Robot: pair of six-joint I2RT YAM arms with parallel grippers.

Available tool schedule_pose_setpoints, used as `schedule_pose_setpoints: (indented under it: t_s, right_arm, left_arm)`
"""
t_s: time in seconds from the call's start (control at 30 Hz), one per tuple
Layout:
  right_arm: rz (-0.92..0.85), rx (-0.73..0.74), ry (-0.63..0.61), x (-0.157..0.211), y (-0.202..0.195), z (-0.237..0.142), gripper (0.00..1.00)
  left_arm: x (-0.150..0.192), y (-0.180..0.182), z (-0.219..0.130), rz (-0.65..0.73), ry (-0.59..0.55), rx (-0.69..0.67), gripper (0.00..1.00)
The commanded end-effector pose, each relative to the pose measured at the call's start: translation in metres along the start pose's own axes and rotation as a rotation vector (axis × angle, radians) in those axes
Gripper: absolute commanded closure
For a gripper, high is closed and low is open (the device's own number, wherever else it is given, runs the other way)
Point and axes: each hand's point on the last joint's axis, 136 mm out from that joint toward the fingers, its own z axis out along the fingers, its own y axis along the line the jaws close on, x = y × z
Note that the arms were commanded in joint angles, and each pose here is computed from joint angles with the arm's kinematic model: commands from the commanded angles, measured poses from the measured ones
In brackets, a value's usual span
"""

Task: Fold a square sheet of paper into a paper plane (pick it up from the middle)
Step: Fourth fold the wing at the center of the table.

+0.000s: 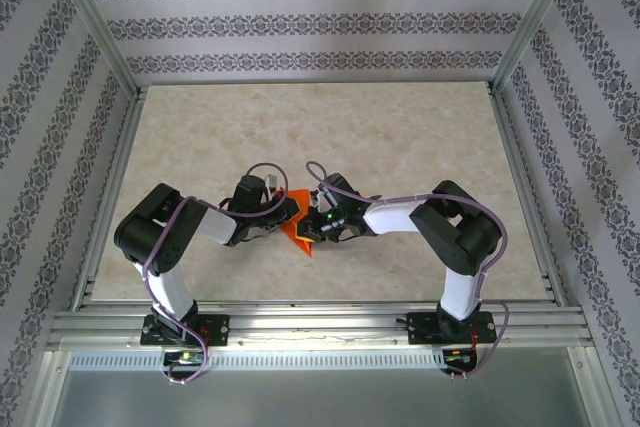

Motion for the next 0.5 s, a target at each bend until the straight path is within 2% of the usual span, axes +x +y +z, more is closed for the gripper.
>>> schedule_pose_setpoints:
  t_s: [0.0,0.47]
  right_arm:
    - [0.023,0.03,0.0,0.008,-0.014,-0.001,1.0]
    - [0.047,0.055,0.056,0.039,-0.035,-0.004,0.99]
  left_arm:
    - [0.003,0.014,-0.003,-0.02,0.004,-0.048,0.95]
    - [0.003,0.019,-0.002,-0.043,-0.004,-0.061,0.96]
